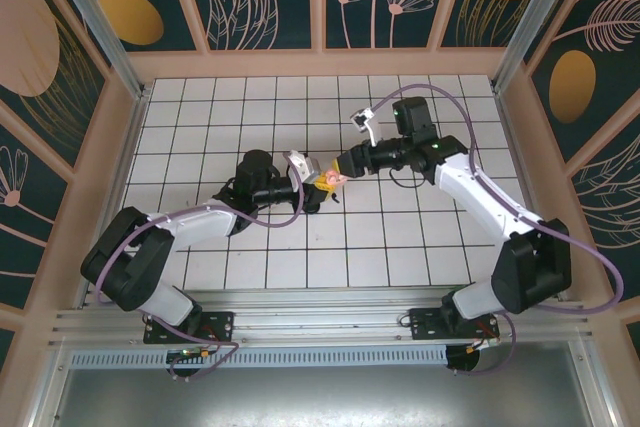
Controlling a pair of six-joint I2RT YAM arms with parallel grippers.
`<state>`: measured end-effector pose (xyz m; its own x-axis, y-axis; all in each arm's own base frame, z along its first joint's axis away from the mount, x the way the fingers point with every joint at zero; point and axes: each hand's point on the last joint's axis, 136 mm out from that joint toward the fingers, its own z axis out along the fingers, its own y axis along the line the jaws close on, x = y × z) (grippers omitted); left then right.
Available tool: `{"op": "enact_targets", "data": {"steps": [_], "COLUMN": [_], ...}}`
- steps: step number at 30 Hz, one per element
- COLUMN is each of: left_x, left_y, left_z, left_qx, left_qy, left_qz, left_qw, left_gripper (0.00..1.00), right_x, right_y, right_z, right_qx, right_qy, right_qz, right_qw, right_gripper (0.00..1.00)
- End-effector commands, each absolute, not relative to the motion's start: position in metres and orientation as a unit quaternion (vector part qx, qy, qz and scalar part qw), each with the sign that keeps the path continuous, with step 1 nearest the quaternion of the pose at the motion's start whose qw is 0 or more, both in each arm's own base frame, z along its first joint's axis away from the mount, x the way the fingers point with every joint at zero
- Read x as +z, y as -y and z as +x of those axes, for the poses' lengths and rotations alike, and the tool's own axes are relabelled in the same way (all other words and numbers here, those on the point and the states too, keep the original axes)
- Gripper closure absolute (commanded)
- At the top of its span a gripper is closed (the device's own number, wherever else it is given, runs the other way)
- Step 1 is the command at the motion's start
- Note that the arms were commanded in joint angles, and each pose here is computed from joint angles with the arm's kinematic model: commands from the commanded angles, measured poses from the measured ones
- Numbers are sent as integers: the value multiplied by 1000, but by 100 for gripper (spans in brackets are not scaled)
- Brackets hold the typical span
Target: Insert the wireless bluetooth earbuds into the charging case
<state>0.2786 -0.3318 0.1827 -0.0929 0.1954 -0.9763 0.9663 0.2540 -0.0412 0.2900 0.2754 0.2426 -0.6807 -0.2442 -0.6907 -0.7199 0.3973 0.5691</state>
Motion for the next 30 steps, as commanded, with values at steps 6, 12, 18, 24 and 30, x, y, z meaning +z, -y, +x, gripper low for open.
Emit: {"op": "enact_targets", "data": {"steps": [6, 12, 18, 24, 30], "left_x": [214, 211, 203, 200, 197], "left_y": [336, 336, 337, 339, 347], "left_z": [274, 281, 285, 285, 294], "left_qx": [-398, -392, -392, -396, -425], "left_qy": [-584, -600, -615, -619, -650], "left_qz": [484, 473, 467, 467, 435], "left_qw": [517, 512, 500, 493, 456], "left_gripper": [88, 88, 88, 88, 89], "right_x": [244, 254, 266, 275, 270], "right_y": [-280, -280, -270, -253, -228], "right_z": [282, 271, 259, 254, 282], "right_qx": [484, 508, 533, 543, 500], "right_qy": [-781, -762, -744, -737, -777], "right_qz": [-320, -331, -327, -309, -241], "right_qw": [229, 226, 236, 256, 298], "right_gripper": [44, 48, 55, 61, 60]}}
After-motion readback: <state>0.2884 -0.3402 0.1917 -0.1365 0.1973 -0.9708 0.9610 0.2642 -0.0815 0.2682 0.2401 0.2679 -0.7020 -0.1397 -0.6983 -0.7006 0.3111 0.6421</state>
